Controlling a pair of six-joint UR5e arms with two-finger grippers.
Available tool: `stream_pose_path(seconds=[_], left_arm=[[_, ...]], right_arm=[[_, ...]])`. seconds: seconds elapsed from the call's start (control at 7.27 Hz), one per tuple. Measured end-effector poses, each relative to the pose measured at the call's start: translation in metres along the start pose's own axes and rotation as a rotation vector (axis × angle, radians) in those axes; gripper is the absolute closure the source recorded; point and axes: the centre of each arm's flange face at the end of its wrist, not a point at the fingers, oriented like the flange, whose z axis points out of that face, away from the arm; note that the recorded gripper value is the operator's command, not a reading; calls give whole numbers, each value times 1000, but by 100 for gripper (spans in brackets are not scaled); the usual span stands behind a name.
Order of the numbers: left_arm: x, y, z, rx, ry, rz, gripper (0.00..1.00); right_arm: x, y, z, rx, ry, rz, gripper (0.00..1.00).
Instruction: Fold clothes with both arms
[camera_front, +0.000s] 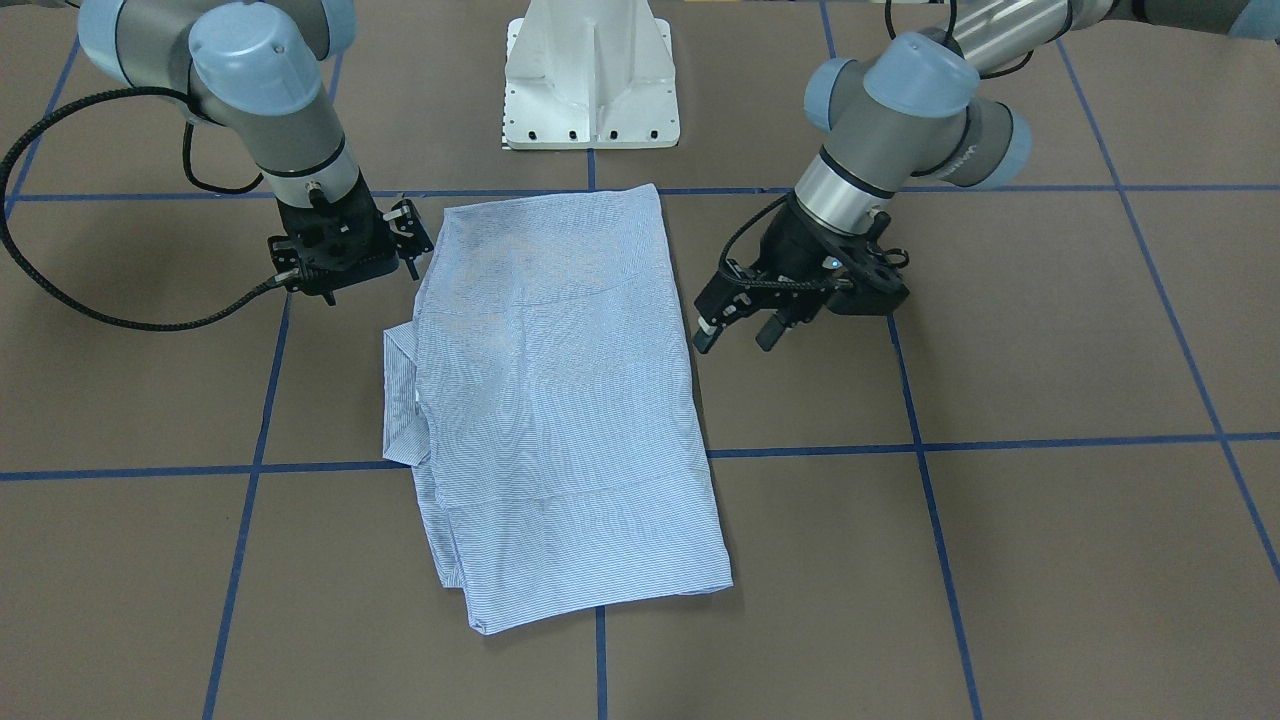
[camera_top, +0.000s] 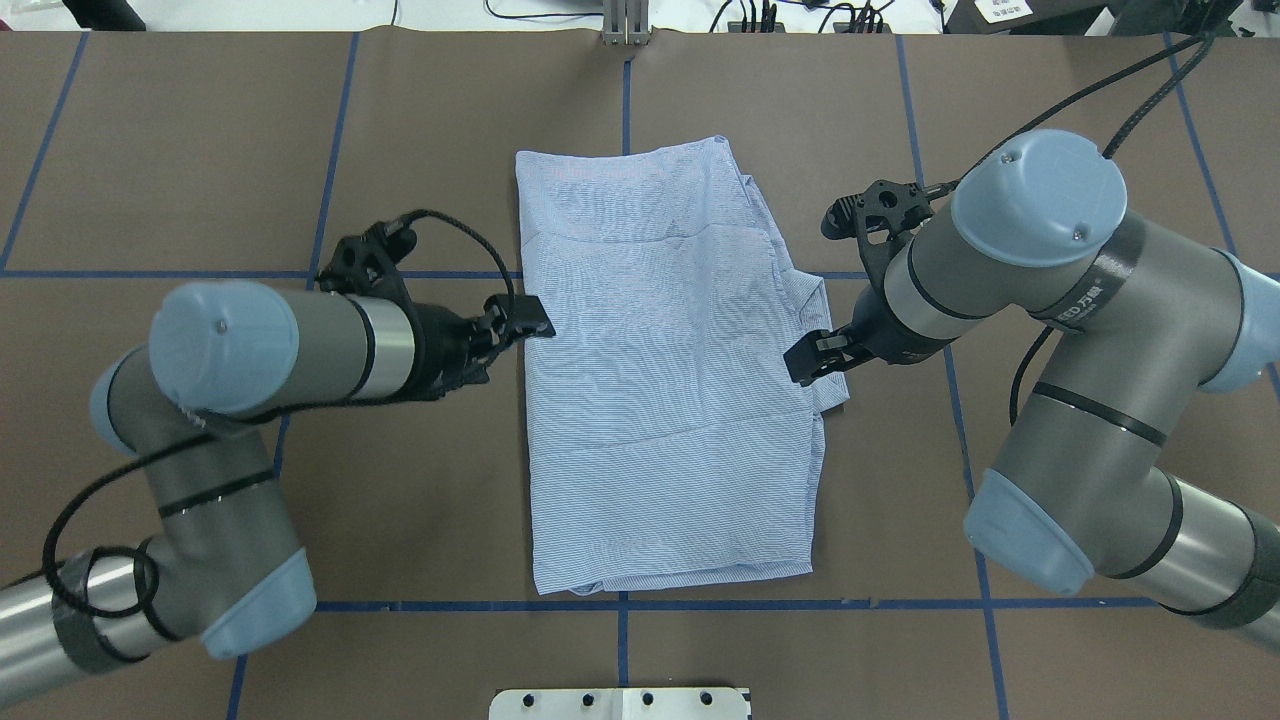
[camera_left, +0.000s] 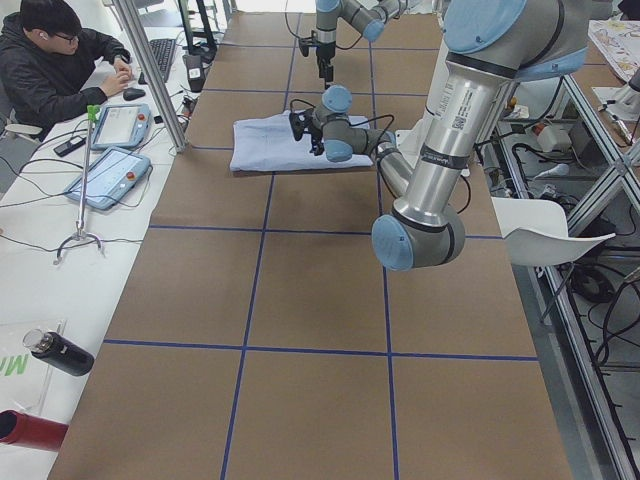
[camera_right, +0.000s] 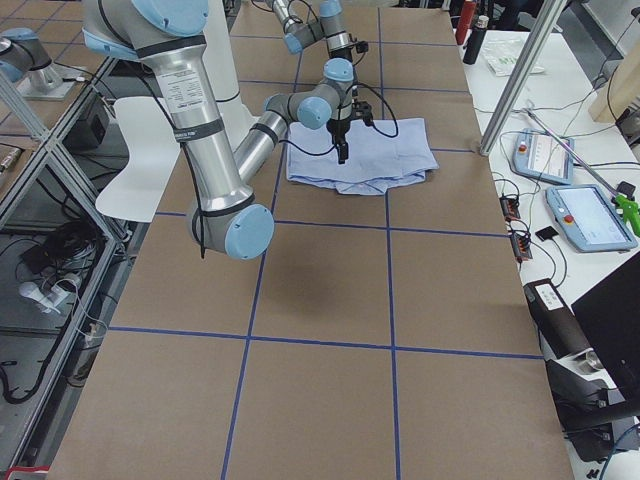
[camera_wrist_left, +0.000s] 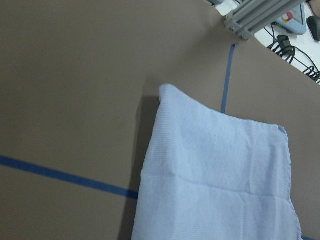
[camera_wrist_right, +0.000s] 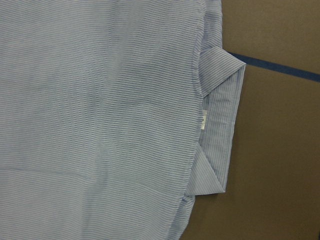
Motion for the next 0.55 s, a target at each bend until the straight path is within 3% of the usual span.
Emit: stream_pose_path(seconds=[0.27, 0.55], left_arm=[[-23, 64, 7, -31, -30, -69, 0], [-45, 120, 25, -68, -90, -99, 0]], right_arm=[[-5, 13, -2, 34, -118, 61, 0], [-4, 20, -2, 39, -166, 76, 0]])
